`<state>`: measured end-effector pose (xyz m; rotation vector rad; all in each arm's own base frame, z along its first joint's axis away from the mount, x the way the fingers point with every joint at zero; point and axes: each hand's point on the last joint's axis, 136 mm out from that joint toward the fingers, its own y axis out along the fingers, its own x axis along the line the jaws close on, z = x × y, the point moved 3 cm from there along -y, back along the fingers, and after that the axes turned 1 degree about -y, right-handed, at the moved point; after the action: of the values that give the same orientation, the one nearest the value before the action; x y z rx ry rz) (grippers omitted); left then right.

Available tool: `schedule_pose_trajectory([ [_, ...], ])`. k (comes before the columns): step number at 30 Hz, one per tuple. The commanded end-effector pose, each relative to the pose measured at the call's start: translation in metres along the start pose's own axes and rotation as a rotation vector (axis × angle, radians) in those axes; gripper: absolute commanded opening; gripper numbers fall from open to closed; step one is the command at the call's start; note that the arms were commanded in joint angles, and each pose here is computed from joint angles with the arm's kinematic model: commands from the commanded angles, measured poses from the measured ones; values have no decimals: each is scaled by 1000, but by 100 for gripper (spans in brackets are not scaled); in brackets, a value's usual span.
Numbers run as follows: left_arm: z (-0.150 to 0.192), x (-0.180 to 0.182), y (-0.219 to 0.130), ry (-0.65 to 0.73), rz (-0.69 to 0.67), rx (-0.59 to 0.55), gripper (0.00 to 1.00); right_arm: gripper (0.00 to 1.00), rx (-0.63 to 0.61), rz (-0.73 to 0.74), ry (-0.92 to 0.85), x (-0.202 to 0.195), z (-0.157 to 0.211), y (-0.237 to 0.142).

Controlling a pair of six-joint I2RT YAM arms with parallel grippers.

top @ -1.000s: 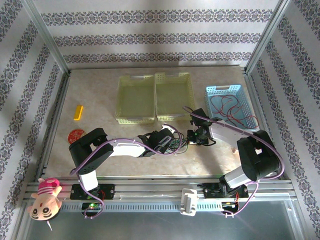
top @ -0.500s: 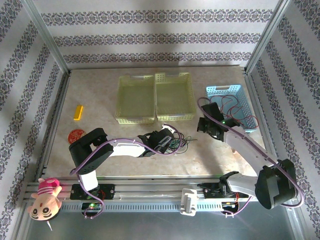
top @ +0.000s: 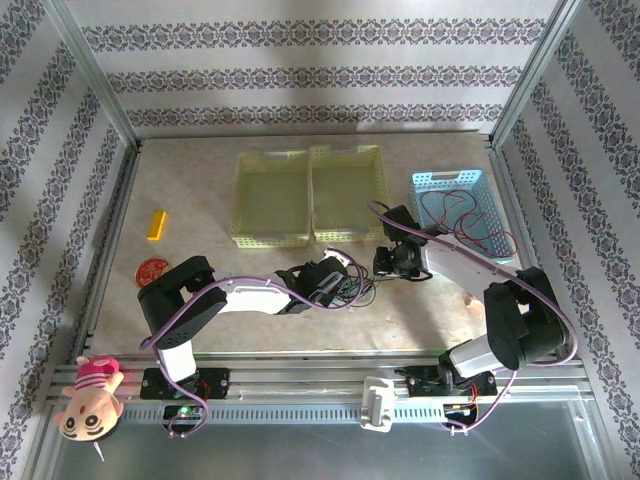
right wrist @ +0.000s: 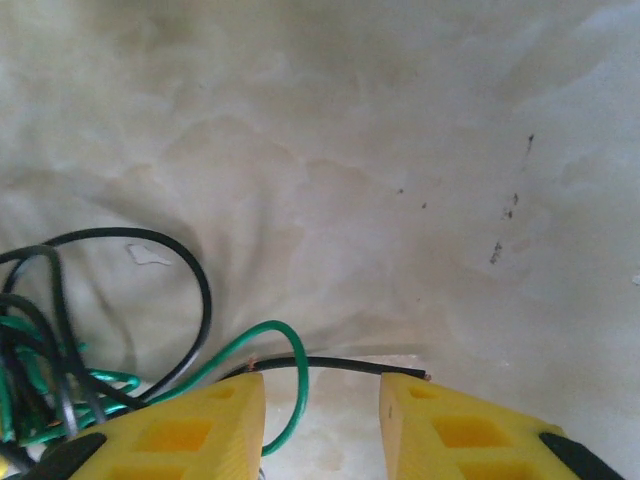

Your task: Untangle the cables

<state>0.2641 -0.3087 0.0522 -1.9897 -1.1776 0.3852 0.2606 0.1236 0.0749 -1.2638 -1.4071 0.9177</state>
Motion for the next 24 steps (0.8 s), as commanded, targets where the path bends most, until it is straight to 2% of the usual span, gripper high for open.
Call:
schedule_pose_trajectory([
  [1,42,-5,7,76,15,153,53,35,60,7,-3,-2,13,9],
  [16,43,-4,8,70,8,153,53,33,159,37,-25,-3,34,34],
  [18,43,-4,8,71,7,154,53,27,158,50,-31,-4,35,34],
  [20,43,-4,8,73,7,154,53,11,133,82,-31,-7,32,31],
  [24,43,-4,7,71,7,156,53,1,29,138,-14,-15,19,12],
])
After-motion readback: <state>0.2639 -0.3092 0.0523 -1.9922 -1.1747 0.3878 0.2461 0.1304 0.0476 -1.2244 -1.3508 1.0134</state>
